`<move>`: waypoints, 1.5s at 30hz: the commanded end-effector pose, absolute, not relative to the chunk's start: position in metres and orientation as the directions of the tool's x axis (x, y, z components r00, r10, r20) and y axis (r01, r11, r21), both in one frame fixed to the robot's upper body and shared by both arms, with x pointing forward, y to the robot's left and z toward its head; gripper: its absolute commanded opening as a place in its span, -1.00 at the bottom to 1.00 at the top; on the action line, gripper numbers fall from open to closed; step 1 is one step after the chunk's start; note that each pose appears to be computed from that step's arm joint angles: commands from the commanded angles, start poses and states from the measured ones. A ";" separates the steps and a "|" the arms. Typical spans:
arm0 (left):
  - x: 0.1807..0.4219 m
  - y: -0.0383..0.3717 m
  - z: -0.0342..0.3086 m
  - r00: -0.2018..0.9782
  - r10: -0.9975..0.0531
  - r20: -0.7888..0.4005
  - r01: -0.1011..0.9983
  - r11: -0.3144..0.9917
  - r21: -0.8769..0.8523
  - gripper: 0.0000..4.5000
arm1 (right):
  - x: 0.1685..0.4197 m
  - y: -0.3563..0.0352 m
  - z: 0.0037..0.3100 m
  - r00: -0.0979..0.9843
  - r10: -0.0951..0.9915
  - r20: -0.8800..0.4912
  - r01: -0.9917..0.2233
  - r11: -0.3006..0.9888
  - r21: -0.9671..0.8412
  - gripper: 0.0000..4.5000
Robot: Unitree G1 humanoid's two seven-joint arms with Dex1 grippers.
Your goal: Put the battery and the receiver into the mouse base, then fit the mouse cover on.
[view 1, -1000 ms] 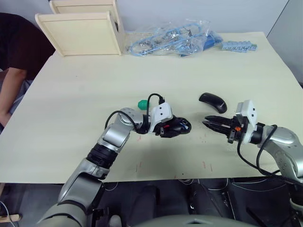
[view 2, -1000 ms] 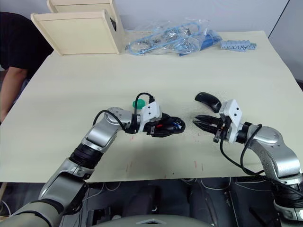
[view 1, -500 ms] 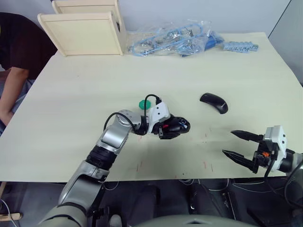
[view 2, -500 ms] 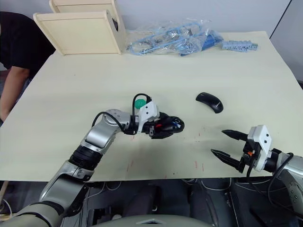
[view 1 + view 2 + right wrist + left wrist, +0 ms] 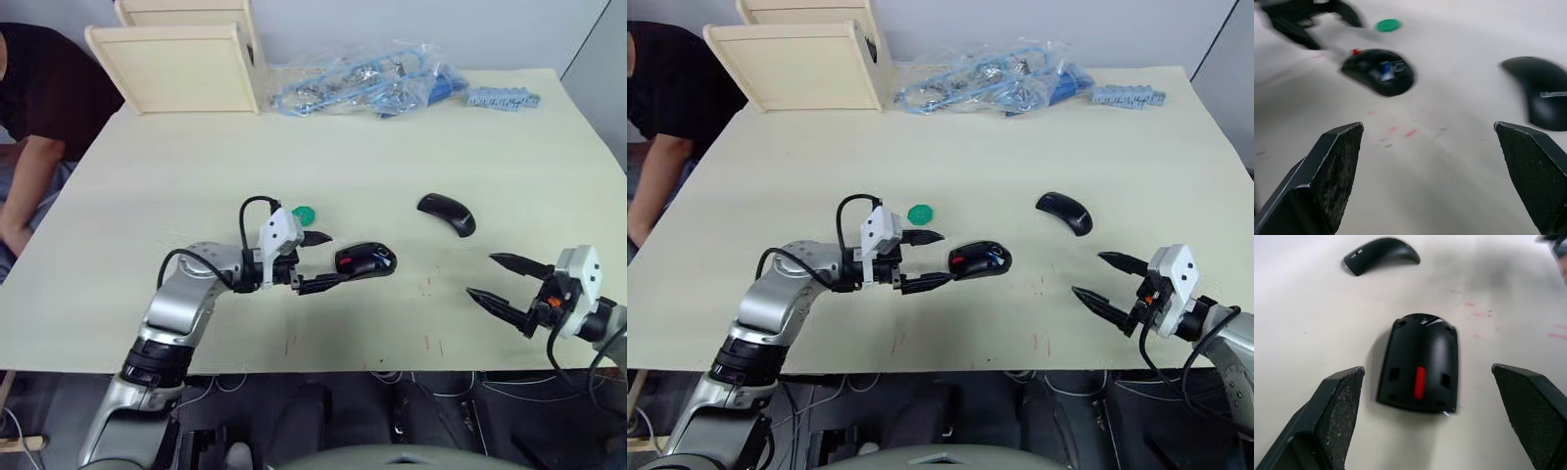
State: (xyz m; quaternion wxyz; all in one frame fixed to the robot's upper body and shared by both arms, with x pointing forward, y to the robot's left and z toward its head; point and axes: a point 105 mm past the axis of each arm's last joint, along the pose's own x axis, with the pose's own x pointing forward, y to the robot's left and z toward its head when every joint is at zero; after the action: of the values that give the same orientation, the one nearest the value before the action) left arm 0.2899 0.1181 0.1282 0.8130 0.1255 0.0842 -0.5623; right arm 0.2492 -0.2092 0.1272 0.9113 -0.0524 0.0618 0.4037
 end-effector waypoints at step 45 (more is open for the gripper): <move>0.196 0.178 0.161 0.418 -0.908 0.025 0.906 0.419 0.063 0.97 | 0.394 -0.215 0.138 0.614 0.663 -0.428 -0.742 0.670 -0.026 1.00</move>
State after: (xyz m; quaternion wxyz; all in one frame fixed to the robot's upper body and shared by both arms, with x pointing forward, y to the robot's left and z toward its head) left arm 0.2000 0.1849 0.1523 0.8501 0.0046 -0.0101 -0.5264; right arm 0.3898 -0.2176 0.1207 0.8893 -0.0909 0.2235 0.3885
